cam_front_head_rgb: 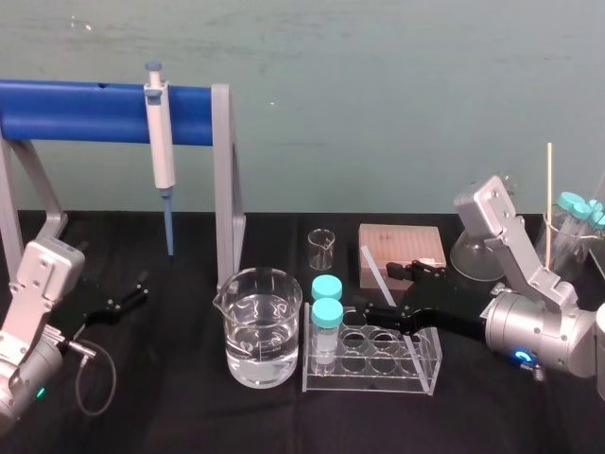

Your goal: Pick up the stirring rod with one hand, then place it down.

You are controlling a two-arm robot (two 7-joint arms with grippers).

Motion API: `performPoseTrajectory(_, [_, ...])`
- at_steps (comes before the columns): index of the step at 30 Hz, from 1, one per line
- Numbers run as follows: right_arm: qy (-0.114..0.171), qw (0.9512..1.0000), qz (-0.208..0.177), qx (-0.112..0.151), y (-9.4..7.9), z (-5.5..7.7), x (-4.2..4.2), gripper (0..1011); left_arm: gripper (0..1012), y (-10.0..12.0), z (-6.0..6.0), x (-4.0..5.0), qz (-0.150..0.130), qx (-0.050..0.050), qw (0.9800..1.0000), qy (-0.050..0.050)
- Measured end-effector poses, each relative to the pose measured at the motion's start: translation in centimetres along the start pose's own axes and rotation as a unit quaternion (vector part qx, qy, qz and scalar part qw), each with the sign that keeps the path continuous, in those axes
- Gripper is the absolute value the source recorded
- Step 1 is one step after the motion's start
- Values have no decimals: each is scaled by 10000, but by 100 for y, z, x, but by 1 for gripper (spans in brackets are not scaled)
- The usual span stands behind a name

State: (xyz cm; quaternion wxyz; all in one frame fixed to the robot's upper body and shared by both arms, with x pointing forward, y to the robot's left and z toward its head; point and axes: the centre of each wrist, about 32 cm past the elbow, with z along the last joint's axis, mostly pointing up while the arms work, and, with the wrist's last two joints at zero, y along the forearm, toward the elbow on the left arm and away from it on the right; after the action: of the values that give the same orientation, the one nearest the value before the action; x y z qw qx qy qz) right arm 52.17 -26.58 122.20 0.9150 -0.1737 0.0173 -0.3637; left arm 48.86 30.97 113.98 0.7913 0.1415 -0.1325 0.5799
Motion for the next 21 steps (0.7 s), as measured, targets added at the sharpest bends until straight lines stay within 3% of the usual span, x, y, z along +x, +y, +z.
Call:
performPoseTrajectory(18, [11, 10000, 20, 6, -3, -1, 2, 315, 1000, 0, 0, 0, 0, 0, 10000, 0])
performPoseTrajectory(21, [11, 10000, 21, 6, -3, -1, 3, 175, 1000, 0, 0, 0, 0, 0, 10000, 0])
